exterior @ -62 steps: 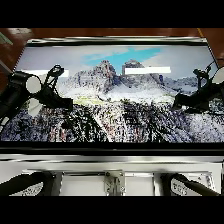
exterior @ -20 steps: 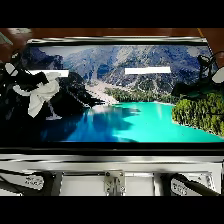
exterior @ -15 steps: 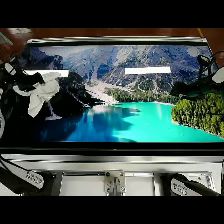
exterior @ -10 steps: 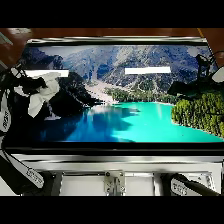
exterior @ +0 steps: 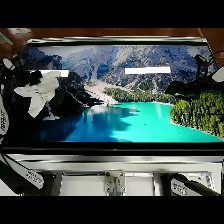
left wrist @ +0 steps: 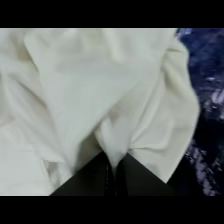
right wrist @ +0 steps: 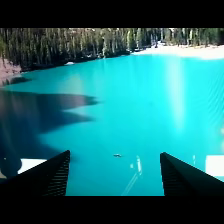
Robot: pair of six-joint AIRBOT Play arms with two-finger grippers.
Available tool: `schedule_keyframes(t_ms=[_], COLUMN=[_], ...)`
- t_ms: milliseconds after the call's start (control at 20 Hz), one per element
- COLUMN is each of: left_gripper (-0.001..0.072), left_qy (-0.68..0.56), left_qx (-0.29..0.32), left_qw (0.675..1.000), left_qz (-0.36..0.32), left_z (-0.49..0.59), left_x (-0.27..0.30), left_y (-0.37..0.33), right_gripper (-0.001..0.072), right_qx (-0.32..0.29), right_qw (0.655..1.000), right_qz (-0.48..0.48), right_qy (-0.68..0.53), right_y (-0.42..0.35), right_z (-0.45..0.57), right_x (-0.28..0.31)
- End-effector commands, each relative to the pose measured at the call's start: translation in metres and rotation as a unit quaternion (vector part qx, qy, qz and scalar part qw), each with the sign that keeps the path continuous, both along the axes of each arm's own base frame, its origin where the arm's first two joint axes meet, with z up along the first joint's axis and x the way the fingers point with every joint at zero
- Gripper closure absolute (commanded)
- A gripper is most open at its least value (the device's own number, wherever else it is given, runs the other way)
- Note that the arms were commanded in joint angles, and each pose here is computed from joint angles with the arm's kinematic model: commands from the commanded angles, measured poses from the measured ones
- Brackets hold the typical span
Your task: Fold the shirts.
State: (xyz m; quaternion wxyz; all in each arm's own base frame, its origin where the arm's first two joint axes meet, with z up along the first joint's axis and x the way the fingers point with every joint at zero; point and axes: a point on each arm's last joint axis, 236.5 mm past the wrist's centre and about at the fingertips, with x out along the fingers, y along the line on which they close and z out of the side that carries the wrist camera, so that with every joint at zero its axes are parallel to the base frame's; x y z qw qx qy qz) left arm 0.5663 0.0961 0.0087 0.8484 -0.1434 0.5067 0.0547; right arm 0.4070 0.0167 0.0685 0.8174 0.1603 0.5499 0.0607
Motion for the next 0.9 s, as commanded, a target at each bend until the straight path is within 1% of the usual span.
schedule_keyframes(t_ms=[0, 100, 200, 300, 400, 550, 700, 750, 850], left_gripper=[0.0672, 0.0672, 0.0672, 0.0671, 0.0672, 0.0671, 0.0671, 0.0671, 0.0671], left_qy=[-0.074, -0.135, -0.206, -0.252, -0.269, -0.246, -0.184, -0.152, -0.082], left_qx=[0.041, 0.054, 0.057, 0.041, 0.017, -0.012, -0.031, -0.035, -0.023], left_qw=[0.992, 0.980, 0.960, 0.944, 0.931, 0.913, 0.897, 0.895, 0.890], left_qz=[-0.093, -0.139, -0.180, -0.210, -0.246, -0.324, -0.401, -0.418, -0.447], left_z=[0.109, 0.186, 0.257, 0.305, 0.328, 0.319, 0.267, 0.240, 0.177], left_x=[-0.017, -0.045, -0.081, -0.121, -0.158, -0.196, -0.230, -0.242, -0.266], left_y=[-0.054, -0.102, -0.151, -0.193, -0.233, -0.300, -0.366, -0.383, -0.401], right_gripper=[0.0023, 0.0029, 0.0029, 0.0029, 0.0029, 0.0029, 0.0029, 0.0029, 0.0029], right_qx=[0.009, 0.010, 0.006, -0.005, -0.024, -0.057, -0.082, -0.082, -0.065], right_qw=[1.000, 1.000, 1.000, 0.998, 0.994, 0.991, 0.994, 0.995, 0.995], right_qz=[0.001, 0.010, 0.016, 0.022, 0.031, 0.039, 0.052, 0.059, 0.071], right_qy=[0.000, 0.007, -0.016, -0.061, -0.104, -0.114, -0.051, -0.027, 0.020], right_y=[0.004, 0.007, 0.010, 0.012, 0.013, 0.009, 0.001, 0.002, 0.008], right_z=[0.003, 0.012, 0.036, 0.073, 0.107, 0.130, 0.119, 0.112, 0.091], right_x=[-0.001, -0.014, -0.026, -0.042, -0.064, -0.108, -0.150, -0.160, -0.174])
